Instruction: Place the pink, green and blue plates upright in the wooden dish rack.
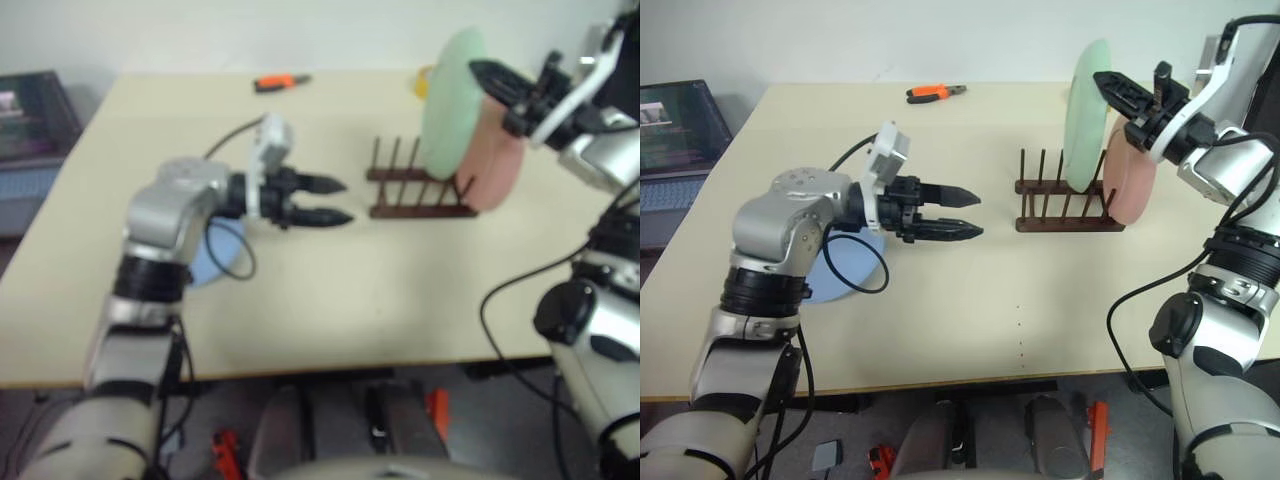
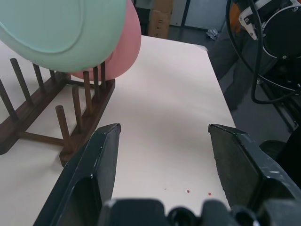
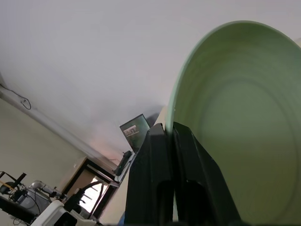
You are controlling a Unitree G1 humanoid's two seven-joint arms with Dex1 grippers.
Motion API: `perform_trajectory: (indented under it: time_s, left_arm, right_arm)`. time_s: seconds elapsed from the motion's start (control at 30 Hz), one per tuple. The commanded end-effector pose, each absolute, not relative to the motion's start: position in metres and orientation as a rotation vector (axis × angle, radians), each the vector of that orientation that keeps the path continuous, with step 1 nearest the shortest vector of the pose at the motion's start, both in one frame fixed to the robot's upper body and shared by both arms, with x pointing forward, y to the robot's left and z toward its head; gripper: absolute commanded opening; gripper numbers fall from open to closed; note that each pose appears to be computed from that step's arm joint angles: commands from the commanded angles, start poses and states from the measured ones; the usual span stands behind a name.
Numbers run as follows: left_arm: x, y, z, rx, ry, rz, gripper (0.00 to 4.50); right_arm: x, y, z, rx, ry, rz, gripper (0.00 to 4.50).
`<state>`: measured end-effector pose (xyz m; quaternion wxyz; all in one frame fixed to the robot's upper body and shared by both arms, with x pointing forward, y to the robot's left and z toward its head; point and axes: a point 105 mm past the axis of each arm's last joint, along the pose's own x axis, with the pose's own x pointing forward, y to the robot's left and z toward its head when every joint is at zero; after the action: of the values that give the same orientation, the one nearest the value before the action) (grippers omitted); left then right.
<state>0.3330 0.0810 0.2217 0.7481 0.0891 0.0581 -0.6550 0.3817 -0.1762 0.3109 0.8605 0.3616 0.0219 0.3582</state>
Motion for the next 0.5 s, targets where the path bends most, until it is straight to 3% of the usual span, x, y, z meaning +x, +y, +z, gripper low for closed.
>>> perform_trajectory:
  time_s: [0.03, 0.5]
  left_arm:
    - [0.3289, 0.0812, 0.2336, 0.219, 0.076, -1.436, 3.25]
    - [0.3303, 0.0824, 0.2345, 0.223, 0.072, -1.419, 3.25]
  right_arm:
    - [0.3779, -0.1834, 0.3269, 0.732, -0.018, 0.761, 0.0]
    - [0.3774, -0.1887, 0.3245, 0.706, 0.008, 0.77, 0.0]
